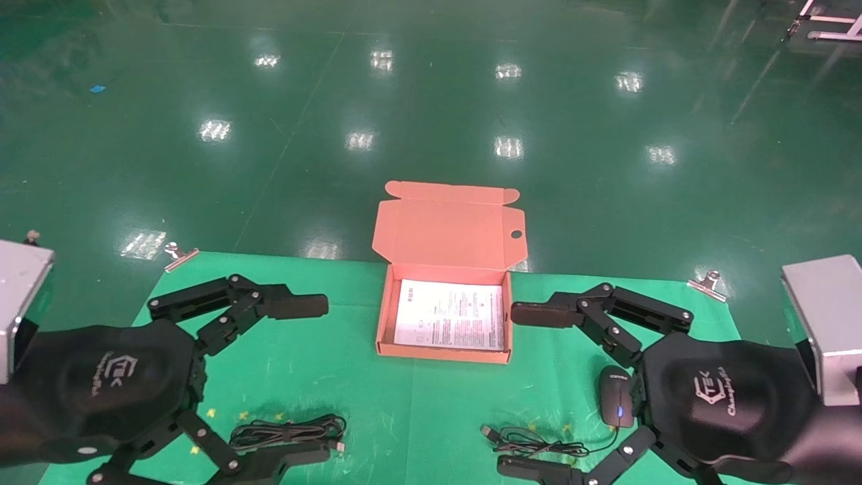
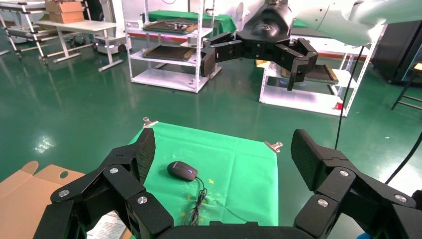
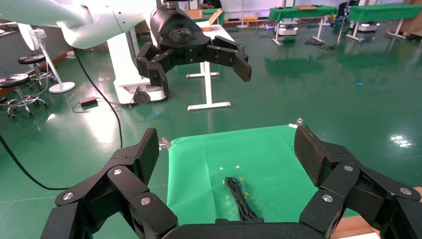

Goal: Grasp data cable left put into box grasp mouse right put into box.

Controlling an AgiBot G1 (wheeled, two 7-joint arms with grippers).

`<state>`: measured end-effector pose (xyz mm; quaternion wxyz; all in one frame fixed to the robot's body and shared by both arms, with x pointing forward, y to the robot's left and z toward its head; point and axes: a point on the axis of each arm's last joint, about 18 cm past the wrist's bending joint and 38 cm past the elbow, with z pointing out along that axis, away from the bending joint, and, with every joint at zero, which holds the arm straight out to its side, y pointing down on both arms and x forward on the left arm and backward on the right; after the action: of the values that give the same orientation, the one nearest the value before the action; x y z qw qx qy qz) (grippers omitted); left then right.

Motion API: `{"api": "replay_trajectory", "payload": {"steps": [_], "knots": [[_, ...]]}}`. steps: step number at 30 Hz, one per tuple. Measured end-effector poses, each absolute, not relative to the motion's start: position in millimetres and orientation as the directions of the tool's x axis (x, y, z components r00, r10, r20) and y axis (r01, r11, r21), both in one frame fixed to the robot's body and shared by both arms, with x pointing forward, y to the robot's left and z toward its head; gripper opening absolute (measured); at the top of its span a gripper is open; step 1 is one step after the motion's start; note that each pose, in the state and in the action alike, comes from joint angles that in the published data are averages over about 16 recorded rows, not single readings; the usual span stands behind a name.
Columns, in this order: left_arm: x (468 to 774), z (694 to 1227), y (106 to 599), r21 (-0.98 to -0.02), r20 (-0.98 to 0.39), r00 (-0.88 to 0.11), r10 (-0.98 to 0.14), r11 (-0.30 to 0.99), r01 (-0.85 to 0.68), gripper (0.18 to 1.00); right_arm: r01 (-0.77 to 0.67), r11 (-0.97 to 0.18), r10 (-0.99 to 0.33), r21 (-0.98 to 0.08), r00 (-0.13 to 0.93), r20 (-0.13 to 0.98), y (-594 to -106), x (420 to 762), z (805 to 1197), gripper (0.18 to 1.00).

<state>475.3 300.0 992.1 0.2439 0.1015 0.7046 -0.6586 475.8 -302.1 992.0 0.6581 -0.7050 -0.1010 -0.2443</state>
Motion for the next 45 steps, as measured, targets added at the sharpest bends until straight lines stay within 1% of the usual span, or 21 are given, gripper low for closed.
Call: {"api": "replay_trajectory", "payload": {"steps": [17,21,26,31,36,40,45], "knots": [[477,990,300,-0.880,-0.475,-0.862,-0.179,0.128,0.458,1.001,0.469,-0.125,-0.181,-0.874,0.856,0.485,-303,476,992,1.001],[480,987,298,-0.879,-0.471,-0.866,-0.168,0.175,0.444,1.001,0.489,-0.165,-0.180,-0.857,0.839,0.514,-304,478,991,1.001],[488,981,294,-0.871,-0.459,-0.876,-0.148,0.268,0.411,1.001,0.533,-0.244,-0.170,-0.810,0.799,0.577,-305,482,989,1.001],[499,976,290,-0.847,-0.444,-0.886,-0.132,0.383,0.367,1.001,0.595,-0.350,-0.136,-0.723,0.732,0.668,-306,490,987,1.001],[514,974,287,-0.809,-0.434,-0.892,-0.124,0.490,0.325,1.001,0.658,-0.456,-0.071,-0.599,0.644,0.762,-306,501,986,1.001],[527,971,284,-0.767,-0.433,-0.894,-0.118,0.570,0.296,1.001,0.702,-0.532,0.004,-0.474,0.561,0.828,-304,514,985,1.001],[546,966,280,-0.685,-0.443,-0.890,-0.103,0.680,0.263,1.001,0.743,-0.606,0.128,-0.283,0.443,0.887,-301,533,978,1.001]]}}
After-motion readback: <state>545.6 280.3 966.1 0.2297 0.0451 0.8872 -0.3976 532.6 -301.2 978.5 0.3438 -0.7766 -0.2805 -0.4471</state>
